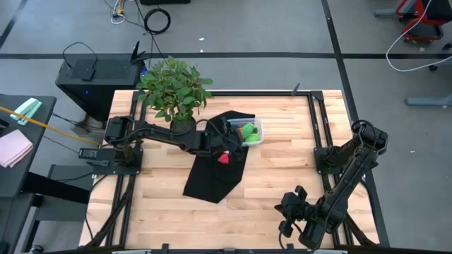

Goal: Pick and placing Produce into tupperware
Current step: Put the apple into the transparent bin, then put the dragonfruit into the transparent bin

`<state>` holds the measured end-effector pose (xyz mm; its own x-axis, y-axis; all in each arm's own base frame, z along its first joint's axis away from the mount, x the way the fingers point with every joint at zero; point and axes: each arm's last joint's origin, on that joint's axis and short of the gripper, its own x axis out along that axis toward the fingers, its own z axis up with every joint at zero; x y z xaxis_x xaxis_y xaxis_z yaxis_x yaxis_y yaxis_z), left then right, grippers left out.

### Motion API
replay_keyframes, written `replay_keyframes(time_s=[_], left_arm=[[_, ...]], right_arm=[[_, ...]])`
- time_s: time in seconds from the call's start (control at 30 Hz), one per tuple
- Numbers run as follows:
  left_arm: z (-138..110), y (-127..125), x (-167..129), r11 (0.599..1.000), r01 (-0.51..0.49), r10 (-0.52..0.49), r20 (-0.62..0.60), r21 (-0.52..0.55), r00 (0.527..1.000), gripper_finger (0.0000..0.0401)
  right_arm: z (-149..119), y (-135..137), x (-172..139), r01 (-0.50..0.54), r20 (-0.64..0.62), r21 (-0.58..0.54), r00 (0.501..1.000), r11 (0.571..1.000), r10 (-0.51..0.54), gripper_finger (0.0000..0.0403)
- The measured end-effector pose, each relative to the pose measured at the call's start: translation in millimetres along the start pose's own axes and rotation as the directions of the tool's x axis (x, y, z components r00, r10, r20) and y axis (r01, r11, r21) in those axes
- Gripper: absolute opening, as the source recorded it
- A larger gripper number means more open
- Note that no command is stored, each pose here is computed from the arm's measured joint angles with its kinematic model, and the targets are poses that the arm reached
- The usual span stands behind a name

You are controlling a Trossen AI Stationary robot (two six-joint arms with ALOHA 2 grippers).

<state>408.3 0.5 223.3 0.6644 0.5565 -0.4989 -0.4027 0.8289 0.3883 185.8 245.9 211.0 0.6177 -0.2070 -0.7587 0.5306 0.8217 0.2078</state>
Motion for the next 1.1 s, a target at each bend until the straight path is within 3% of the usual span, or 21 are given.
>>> replay_keyframes(time_s=[0.17, 0.33, 0.63, 0.83, 0.93, 1.1], left_arm=[[-0.1, 1.4, 0.9, 1.000, -0.005, 0.005, -0.002, 0.005, 1.000, 0.0325], [0.2, -2.7, -1.2, 0.998, 0.038, -0.038, 0.004, -0.058, 0.999, 0.0339], [-0.1, -44.4, -31.7, 0.972, 0.183, -0.180, 0.036, -0.149, 0.983, 0.0341], [-21.8, -64.3, -49.4, 0.976, 0.185, -0.200, -0.124, -0.118, 0.972, 0.0341], [-29.8, -62.8, -49.3, 0.983, 0.172, -0.182, -0.191, -0.067, 0.964, 0.0341], [-34.2, -52.6, -39.7, 0.978, 0.184, -0.203, -0.244, -0.098, 0.948, 0.0341]], right_arm=[[0.0, 0.0, 0.0, 0.000, 0.000, 0.000, 1.000, 1.000, 0.000, 0.0011], [0.0, 0.0, 0.0, 0.000, 0.000, 0.001, 1.000, 1.000, 0.000, 0.0011], [0.0, 0.1, 0.0, -0.001, 0.000, 0.001, 1.000, 1.000, 0.001, 0.0011], [0.0, 0.1, 0.0, -0.001, 0.000, 0.000, 1.000, 1.000, 0.001, 0.0011], [0.1, 0.1, -0.1, -0.001, 0.000, -0.007, 1.000, 1.000, 0.001, 0.0011], [0.1, 0.2, -0.1, -0.002, 0.000, -0.007, 1.000, 1.000, 0.002, 0.0011]])
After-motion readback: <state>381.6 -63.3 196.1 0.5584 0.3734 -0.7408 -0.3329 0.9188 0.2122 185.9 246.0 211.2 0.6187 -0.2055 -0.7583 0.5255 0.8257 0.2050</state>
